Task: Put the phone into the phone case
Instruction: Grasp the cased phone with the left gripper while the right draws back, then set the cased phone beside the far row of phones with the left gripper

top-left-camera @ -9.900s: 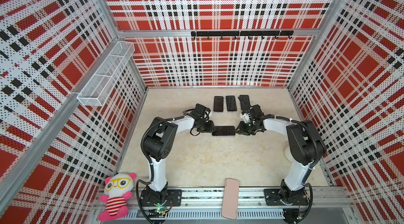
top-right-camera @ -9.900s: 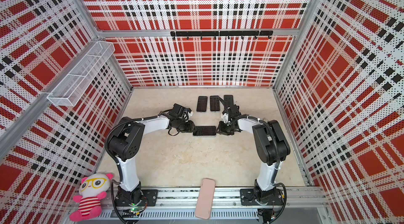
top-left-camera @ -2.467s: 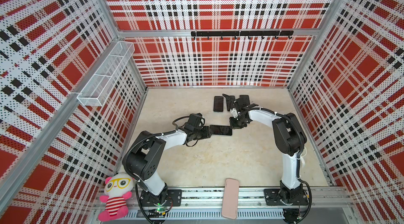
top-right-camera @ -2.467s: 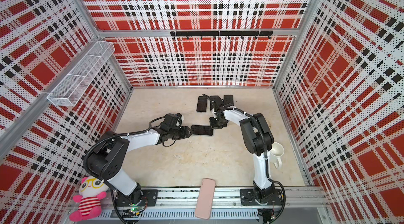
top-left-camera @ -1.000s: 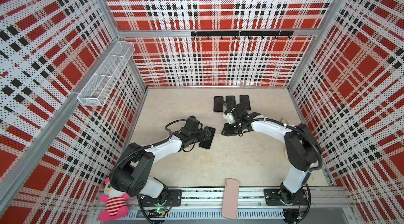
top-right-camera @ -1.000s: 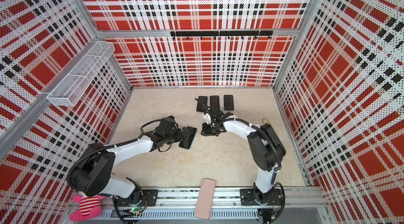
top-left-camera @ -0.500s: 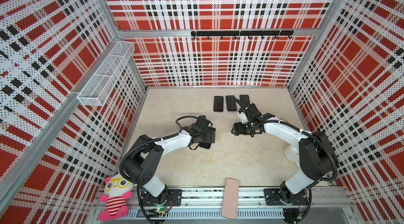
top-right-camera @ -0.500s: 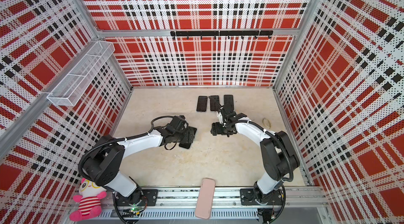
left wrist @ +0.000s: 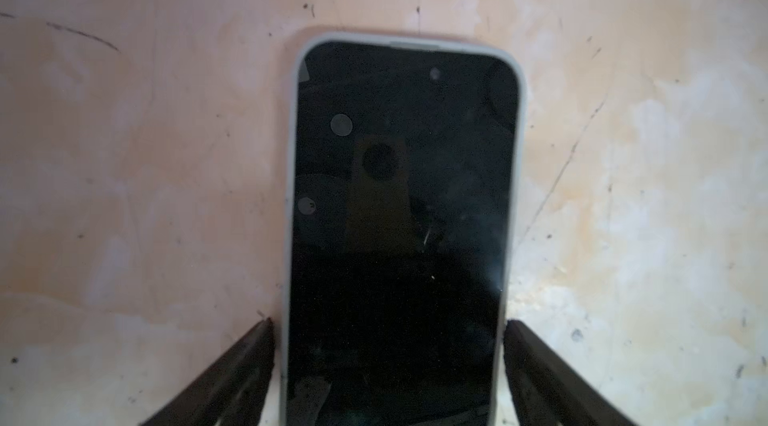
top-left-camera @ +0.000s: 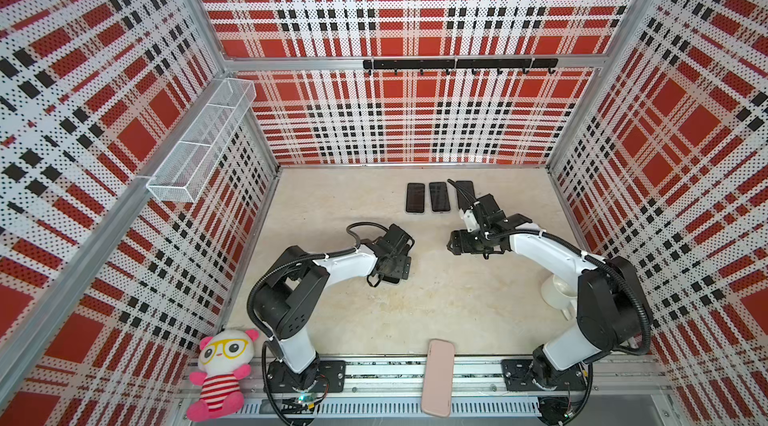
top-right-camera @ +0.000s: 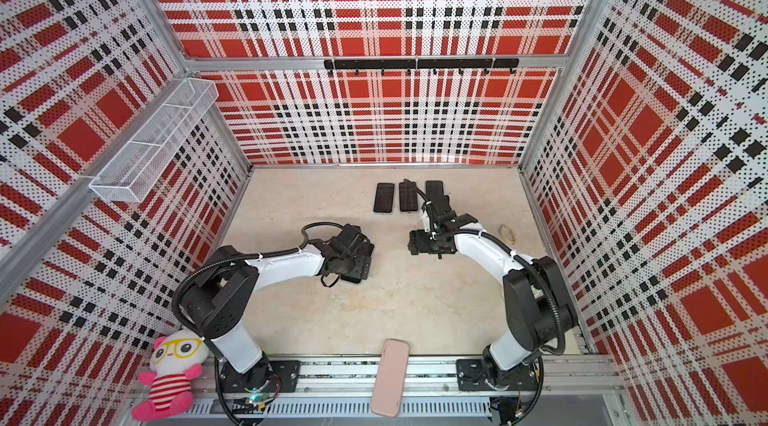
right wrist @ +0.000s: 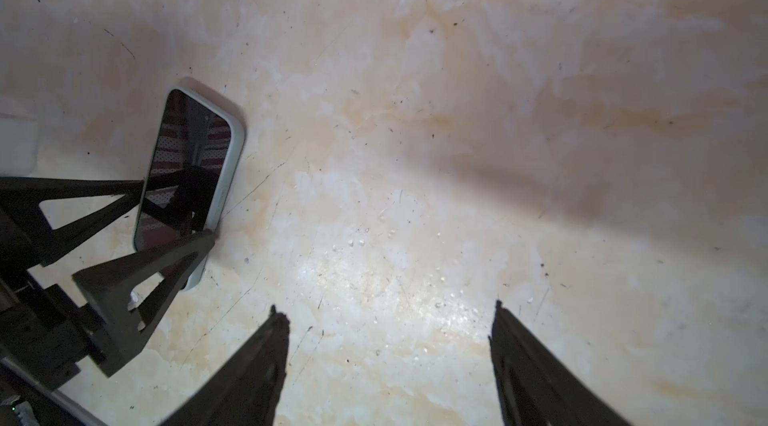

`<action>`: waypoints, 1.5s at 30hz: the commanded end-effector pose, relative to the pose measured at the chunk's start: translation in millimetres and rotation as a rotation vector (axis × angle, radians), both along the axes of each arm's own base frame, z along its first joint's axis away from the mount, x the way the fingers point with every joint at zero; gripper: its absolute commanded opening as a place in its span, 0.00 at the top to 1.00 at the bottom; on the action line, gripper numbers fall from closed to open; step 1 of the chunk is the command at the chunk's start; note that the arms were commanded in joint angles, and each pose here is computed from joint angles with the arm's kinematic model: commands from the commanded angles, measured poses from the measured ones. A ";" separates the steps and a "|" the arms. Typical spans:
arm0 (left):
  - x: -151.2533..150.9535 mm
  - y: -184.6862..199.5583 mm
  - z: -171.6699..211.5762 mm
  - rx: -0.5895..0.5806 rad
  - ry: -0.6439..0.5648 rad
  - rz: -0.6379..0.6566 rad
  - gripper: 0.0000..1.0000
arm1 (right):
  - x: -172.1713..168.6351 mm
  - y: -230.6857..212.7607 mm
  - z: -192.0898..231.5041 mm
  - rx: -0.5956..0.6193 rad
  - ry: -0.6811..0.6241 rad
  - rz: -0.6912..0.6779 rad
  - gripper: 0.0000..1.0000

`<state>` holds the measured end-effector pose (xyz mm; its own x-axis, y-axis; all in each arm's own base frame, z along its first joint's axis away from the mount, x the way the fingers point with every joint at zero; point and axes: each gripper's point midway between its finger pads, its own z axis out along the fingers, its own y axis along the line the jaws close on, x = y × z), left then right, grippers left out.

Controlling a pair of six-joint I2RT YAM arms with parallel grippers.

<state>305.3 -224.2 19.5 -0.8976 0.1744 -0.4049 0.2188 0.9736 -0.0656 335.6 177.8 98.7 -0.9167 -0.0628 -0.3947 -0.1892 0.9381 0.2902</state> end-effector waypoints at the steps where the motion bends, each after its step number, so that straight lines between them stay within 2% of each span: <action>1: -4.4 2.6 -6.7 0.047 0.030 -0.016 0.19 | 0.7 -19.0 1.3 -0.036 -0.014 -0.036 0.21; 5: 3.7 0.6 -7.1 0.050 0.026 -0.019 0.23 | 2.8 -33.4 -0.5 -0.016 -0.016 -0.076 0.21; 8: 25.1 6.6 -7.3 0.030 0.010 0.021 0.26 | 5.9 -36.9 12.3 0.006 -0.046 -0.078 0.22; 13: 84.8 35.2 -11.1 0.044 -0.029 0.140 0.31 | 8.3 -46.8 35.0 0.009 -0.129 -0.094 0.22; 17: 139.1 46.0 -14.6 0.052 -0.068 0.166 0.31 | 2.8 -56.5 33.1 0.011 -0.136 -0.105 0.22; 21: 185.4 44.0 -13.9 0.017 -0.110 0.179 0.30 | 1.3 -63.5 29.3 0.016 -0.137 -0.119 0.22; 27: 232.2 31.3 -5.0 -0.050 -0.164 0.168 0.29 | -0.2 -60.5 30.2 0.050 -0.154 -0.118 0.22; 32: 242.5 21.4 -18.8 -0.143 -0.123 0.142 0.27 | -0.7 -59.7 28.7 0.056 -0.154 -0.117 0.23; 38: 246.8 17.2 -21.4 -0.193 -0.128 0.148 0.22 | -6.0 -61.3 23.8 0.059 -0.150 -0.126 0.24; 40: 246.8 13.9 -19.3 -0.206 -0.128 0.142 0.18 | -6.3 -63.3 21.3 0.052 -0.150 -0.135 0.24; 43: 246.9 14.0 -10.4 -0.221 -0.135 0.146 0.01 | -5.0 -62.4 22.1 0.051 -0.145 -0.131 0.23; 45: 247.0 10.9 -0.3 -0.235 -0.147 0.139 0.02 | -0.8 -63.7 24.7 0.038 -0.157 -0.131 0.23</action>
